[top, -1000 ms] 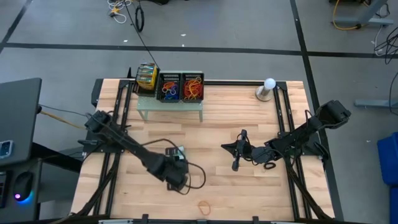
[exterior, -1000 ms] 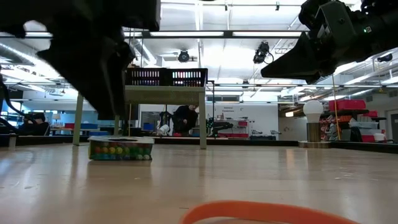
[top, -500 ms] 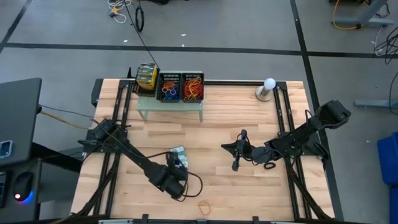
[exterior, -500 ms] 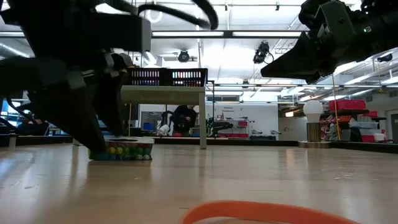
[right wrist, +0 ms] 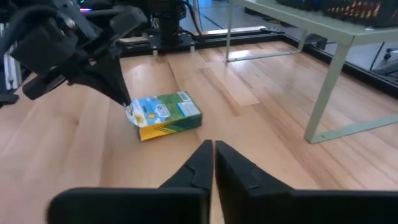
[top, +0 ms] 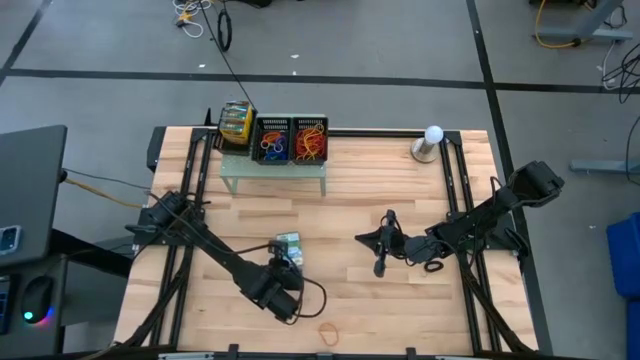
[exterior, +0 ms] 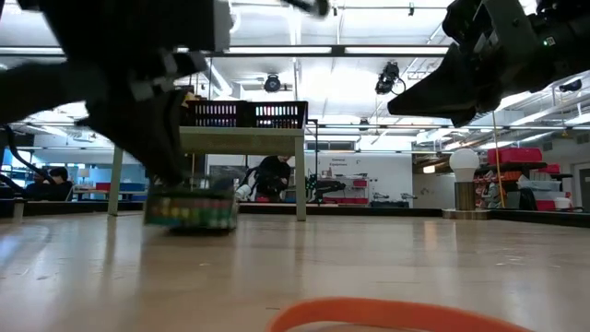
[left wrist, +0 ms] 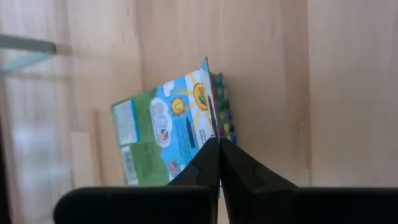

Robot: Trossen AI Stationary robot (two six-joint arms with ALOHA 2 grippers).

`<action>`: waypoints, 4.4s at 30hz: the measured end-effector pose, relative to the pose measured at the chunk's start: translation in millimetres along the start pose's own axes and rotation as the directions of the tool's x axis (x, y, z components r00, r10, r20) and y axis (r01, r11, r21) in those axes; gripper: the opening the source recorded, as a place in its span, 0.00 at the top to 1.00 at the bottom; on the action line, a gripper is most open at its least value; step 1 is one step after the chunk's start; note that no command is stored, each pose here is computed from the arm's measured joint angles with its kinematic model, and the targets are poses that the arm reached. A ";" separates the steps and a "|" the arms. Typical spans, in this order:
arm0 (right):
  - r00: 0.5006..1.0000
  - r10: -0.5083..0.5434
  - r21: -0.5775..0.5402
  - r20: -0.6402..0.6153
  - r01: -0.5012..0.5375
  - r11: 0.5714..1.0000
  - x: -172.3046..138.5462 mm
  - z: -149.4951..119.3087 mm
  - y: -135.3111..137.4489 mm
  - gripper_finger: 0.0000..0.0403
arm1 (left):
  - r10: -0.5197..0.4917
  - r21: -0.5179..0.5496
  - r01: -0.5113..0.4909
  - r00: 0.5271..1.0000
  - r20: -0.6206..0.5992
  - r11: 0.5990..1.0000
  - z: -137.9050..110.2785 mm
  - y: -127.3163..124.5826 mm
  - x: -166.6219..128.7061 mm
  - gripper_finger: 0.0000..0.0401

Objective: Pick & Place Office Desk Supplies
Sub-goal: Put the crayon box into left black bin on the shelf

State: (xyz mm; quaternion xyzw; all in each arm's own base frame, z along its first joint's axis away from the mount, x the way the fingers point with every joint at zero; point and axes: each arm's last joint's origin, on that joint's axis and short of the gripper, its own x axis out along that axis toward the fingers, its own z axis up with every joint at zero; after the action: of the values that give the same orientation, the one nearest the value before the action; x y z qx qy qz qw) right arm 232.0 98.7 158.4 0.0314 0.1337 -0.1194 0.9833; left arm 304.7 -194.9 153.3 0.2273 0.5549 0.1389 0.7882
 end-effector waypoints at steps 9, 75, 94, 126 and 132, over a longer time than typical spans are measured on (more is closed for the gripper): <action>0.998 0.057 -0.100 -0.025 -0.059 0.993 20.7 -8.9 16.9 0.62 | -0.028 -0.101 0.039 0.993 0.114 0.994 15.2 25.2 -33.6 0.99; 0.972 0.212 -0.076 -0.102 -0.220 0.972 124.7 -34.8 65.5 0.81 | -0.271 -0.320 0.307 0.950 0.155 0.896 64.2 68.3 -38.4 0.42; 0.970 0.220 -0.074 -0.104 -0.228 0.971 124.5 -35.0 65.9 0.81 | -0.295 -0.314 0.306 0.952 0.083 0.899 65.7 60.5 -12.5 0.52; 0.979 0.171 -0.101 -0.109 -0.182 0.978 120.5 -37.6 70.0 0.77 | -0.126 -0.081 0.130 0.991 0.046 0.988 -38.4 232.9 -147.2 0.91; 0.975 0.191 -0.111 -0.114 -0.203 0.973 120.4 -37.7 70.6 0.96 | -0.055 -0.099 0.056 0.998 0.014 0.994 -68.0 282.7 -149.5 0.91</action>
State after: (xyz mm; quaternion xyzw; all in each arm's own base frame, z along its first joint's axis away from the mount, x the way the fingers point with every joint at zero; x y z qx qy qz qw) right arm 352.2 143.4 91.7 -0.0097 0.1872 -0.0109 0.9822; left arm 198.6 -8.8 400.3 0.1732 0.5489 0.1429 0.8052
